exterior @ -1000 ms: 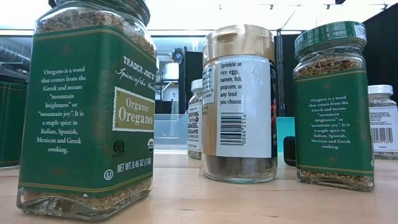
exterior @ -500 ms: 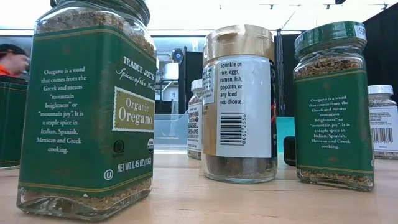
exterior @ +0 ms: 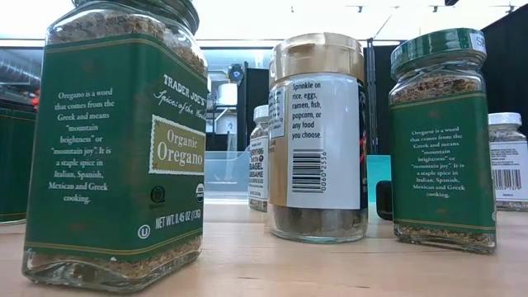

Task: Sort spices by type
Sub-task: Put the top brown seasoning bottle into the gray bin

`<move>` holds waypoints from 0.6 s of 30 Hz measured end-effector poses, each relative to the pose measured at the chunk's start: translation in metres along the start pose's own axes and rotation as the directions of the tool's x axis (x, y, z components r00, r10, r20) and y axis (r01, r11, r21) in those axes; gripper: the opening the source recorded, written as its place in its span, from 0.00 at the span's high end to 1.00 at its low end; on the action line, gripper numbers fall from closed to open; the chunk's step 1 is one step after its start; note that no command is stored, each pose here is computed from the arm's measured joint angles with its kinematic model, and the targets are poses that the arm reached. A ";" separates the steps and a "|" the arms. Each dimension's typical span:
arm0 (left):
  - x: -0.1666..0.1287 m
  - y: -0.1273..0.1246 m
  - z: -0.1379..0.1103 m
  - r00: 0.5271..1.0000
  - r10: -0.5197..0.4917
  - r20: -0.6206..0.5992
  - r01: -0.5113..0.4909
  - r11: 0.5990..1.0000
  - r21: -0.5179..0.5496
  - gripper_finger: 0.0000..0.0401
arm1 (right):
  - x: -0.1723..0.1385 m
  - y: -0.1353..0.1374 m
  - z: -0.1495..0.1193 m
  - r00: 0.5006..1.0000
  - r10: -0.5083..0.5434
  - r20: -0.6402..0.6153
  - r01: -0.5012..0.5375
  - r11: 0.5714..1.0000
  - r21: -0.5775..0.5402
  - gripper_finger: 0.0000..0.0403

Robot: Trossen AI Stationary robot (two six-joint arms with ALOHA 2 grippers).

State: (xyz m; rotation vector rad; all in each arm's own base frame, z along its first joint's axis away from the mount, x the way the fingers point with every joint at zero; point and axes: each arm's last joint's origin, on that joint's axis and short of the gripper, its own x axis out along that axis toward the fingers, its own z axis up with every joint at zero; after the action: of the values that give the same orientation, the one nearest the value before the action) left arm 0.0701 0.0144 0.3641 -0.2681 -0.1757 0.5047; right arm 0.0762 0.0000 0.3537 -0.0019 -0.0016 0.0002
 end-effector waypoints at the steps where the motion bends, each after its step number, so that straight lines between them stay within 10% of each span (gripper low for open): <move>1: 0.000 -0.001 0.000 1.000 -0.023 -0.003 0.023 1.000 -0.002 0.97 | 0.000 0.000 0.000 1.000 0.000 0.000 0.000 1.000 0.000 0.82; 18: 0.000 -0.004 0.007 0.994 -0.095 0.050 0.096 0.995 -0.030 0.97 | -0.001 -0.001 0.014 0.989 -0.029 0.143 0.029 1.000 0.004 0.82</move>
State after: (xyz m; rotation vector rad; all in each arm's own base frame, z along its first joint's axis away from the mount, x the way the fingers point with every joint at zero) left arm 0.0703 0.0123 0.3716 -0.2780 -0.2429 0.4139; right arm 0.0752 -0.0008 0.3676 -0.0001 -0.1452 -0.0289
